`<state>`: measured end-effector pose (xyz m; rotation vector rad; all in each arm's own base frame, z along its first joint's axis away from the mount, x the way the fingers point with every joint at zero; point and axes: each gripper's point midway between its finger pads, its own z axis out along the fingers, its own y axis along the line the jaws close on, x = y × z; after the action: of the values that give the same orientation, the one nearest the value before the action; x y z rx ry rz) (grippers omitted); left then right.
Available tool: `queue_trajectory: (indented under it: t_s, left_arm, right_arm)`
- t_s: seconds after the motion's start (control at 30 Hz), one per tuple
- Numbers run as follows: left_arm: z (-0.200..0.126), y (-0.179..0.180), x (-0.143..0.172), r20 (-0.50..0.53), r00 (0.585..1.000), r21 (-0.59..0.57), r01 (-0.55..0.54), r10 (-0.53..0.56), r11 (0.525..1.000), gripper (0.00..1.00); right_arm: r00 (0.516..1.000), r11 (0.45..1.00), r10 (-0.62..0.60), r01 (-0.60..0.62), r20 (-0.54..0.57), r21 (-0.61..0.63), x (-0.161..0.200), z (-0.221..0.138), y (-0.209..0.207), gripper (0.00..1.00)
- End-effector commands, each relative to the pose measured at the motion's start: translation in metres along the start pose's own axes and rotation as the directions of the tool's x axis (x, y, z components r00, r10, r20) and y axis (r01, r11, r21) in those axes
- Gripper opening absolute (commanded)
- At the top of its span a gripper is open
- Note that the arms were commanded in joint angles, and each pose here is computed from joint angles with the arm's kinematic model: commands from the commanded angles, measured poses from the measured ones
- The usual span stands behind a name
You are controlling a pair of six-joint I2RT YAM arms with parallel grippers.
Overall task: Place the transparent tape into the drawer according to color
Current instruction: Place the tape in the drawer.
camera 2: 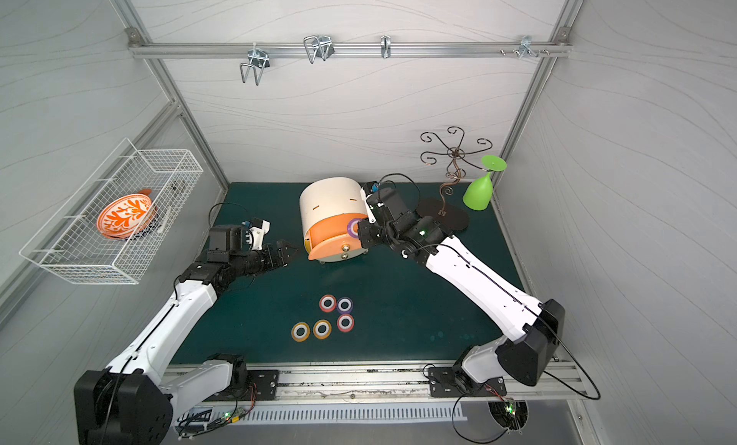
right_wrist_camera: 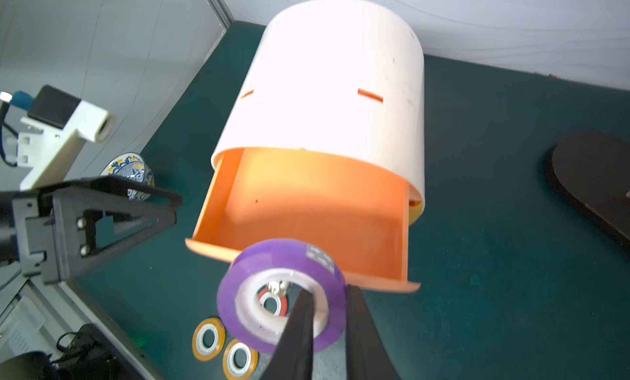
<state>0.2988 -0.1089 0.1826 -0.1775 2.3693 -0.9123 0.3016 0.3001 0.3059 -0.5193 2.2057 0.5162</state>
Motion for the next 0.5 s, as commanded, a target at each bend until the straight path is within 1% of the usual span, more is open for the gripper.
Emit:
queue_trajectory:
  t_s: [0.0,0.17,0.33,0.47]
  left_arm:
    - [-0.002,-0.006,-0.004,0.02,0.999,0.028,-0.027,0.026,0.999,1.0]
    - [-0.003,-0.007,-0.004,0.022,0.999,0.031,-0.031,0.03,0.999,1.0]
    - [-0.003,-0.007,-0.005,0.023,0.999,0.03,-0.031,0.03,0.999,1.0]
    - [-0.002,-0.007,-0.005,0.021,0.999,0.03,-0.03,0.029,0.999,1.0]
  right_arm:
    - [0.998,0.999,-0.036,0.036,0.043,-0.012,-0.023,0.012,0.003,0.0]
    - [0.998,0.998,-0.062,0.062,0.021,-0.005,-0.03,0.034,0.004,0.0]
    - [0.997,0.997,-0.071,0.07,-0.033,-0.015,-0.015,0.051,0.006,0.0]
    - [0.995,0.997,-0.078,0.076,-0.064,-0.031,-0.004,0.057,0.008,0.0]
